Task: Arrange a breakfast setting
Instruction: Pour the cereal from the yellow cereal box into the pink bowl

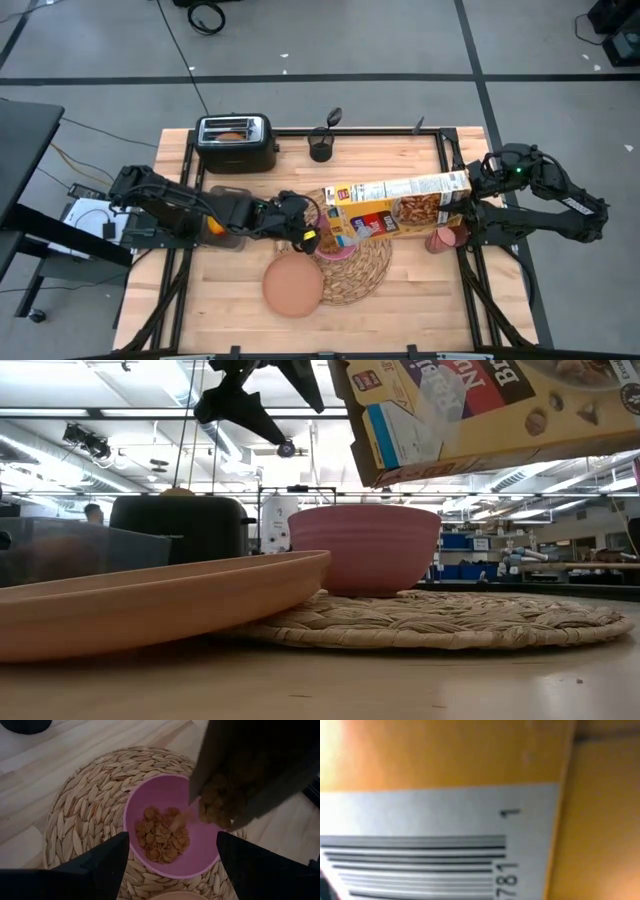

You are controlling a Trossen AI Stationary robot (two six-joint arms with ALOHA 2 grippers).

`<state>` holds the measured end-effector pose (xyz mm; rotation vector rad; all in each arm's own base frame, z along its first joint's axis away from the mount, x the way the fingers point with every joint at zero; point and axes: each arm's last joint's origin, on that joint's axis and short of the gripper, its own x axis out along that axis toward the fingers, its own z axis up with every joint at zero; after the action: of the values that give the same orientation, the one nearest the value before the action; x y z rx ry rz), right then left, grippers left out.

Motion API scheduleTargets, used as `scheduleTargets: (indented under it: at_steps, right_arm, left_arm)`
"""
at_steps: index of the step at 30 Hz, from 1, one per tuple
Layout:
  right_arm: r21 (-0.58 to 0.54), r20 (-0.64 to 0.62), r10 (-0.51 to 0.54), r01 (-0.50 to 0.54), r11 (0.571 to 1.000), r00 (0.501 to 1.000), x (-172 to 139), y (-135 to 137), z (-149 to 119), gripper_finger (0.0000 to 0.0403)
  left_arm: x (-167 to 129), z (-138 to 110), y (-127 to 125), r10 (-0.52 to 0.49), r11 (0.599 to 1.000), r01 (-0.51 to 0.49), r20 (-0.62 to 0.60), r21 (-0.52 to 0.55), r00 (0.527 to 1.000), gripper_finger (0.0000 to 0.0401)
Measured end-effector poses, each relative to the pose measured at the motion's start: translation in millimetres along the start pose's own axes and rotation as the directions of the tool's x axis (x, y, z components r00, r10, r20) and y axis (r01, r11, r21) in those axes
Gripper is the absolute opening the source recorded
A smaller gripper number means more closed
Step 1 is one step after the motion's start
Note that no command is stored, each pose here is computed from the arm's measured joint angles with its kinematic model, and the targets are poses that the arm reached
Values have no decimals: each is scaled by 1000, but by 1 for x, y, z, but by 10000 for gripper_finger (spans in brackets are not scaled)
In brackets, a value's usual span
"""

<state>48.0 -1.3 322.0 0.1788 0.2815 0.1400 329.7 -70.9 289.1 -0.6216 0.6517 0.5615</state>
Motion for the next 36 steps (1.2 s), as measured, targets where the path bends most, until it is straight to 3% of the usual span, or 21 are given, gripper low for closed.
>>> scheduleTargets:
  at_steps: [8,36]
  right_arm:
    - [-27,2,-31,31,999,1000,0,-1,0,256]
    - [-125,-65,-40,32,992,997,9,-5,-1,256]
  left_arm:
    - [1,8,-6,-85,996,85,37,1,996,306]
    - [4,11,-3,-79,997,80,20,-5,997,306]
